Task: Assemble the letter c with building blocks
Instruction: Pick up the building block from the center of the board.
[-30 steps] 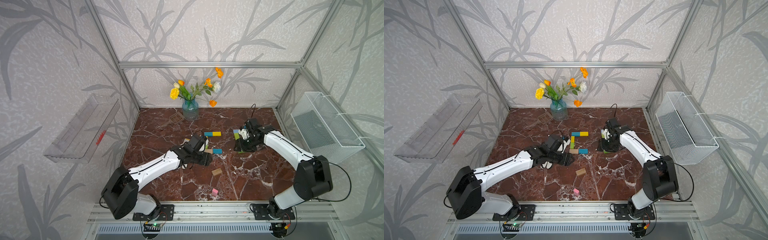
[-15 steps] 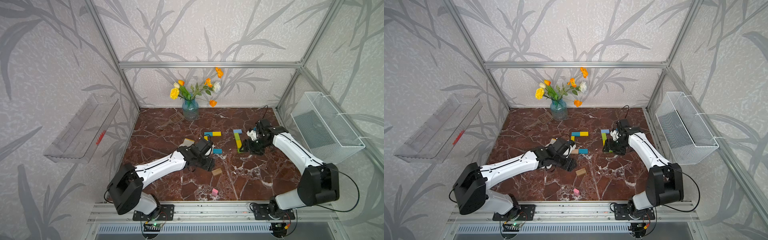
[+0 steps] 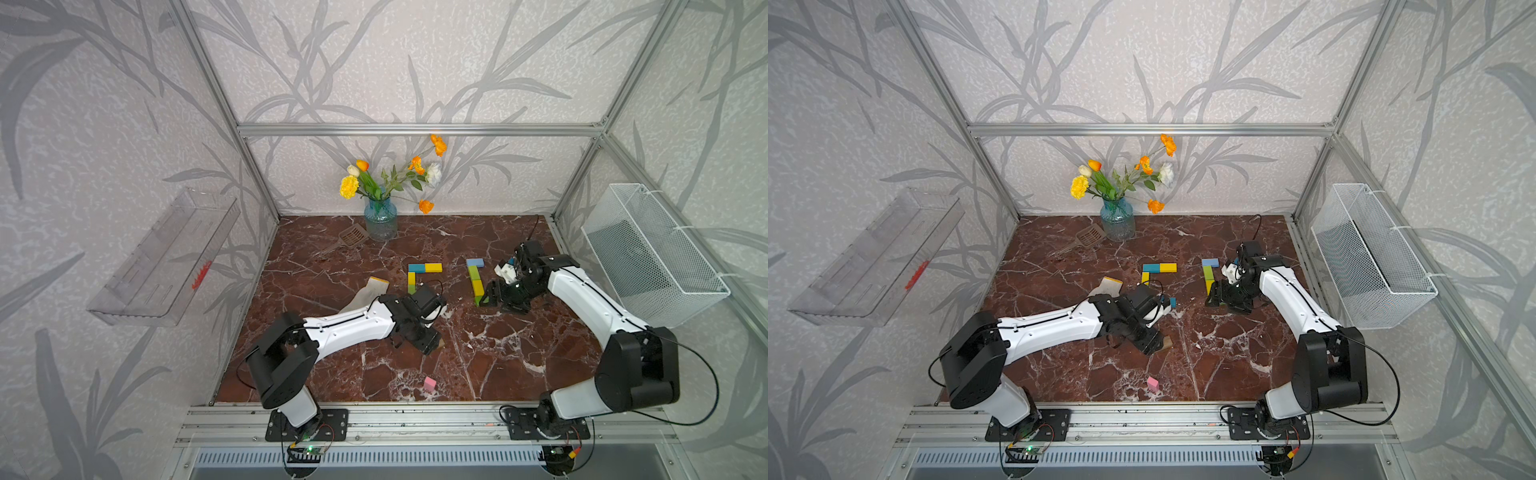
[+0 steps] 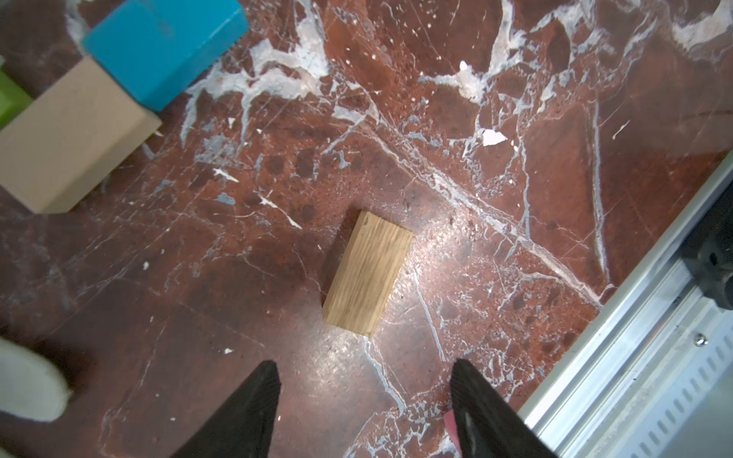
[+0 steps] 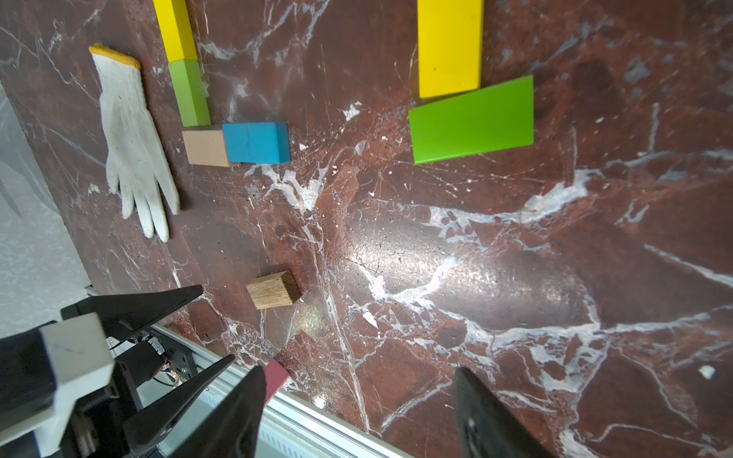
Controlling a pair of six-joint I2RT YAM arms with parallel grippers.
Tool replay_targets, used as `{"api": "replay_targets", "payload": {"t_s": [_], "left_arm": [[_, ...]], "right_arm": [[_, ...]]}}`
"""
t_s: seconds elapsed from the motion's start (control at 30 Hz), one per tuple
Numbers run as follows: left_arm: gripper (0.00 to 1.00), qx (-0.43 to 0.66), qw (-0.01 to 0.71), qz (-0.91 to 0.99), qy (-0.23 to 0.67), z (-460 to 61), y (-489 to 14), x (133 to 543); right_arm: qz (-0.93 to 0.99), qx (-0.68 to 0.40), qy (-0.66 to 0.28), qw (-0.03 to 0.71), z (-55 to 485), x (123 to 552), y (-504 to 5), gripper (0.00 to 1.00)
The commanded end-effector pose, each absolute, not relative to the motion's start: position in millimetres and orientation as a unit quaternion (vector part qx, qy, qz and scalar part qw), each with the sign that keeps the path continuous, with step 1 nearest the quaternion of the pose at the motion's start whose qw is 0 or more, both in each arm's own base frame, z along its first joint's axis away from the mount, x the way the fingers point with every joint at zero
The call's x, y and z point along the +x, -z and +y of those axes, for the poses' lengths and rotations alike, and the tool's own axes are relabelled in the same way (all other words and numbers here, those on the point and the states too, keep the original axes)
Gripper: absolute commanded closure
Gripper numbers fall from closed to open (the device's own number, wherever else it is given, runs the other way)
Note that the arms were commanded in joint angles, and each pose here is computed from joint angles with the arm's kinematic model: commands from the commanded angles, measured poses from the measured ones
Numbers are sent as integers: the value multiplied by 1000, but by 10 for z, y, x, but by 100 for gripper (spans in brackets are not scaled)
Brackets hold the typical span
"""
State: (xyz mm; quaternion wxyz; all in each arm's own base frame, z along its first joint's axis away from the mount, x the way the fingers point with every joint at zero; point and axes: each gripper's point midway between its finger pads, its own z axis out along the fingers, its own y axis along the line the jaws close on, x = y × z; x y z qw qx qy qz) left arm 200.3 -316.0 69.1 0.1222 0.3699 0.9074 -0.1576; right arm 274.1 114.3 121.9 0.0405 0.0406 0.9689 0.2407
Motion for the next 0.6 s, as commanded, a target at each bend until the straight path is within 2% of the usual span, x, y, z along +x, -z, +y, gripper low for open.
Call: {"api": "replay_targets", "payload": {"t_s": [0.0,0.4,0.57], "left_arm": [[30,405,109,898,131,-3185,-636,2004],[33,464,90,879,61,-3267,-380,2065],[41,480,76,872,59,-3311,-304,2022]], "right_arm": [[965,35,-254,45,1149,2692,-1295,26],[961,43,-268,48,1128,2728,-1326,26],[960,54,-272,47,1102,2708,-1303,27]]}}
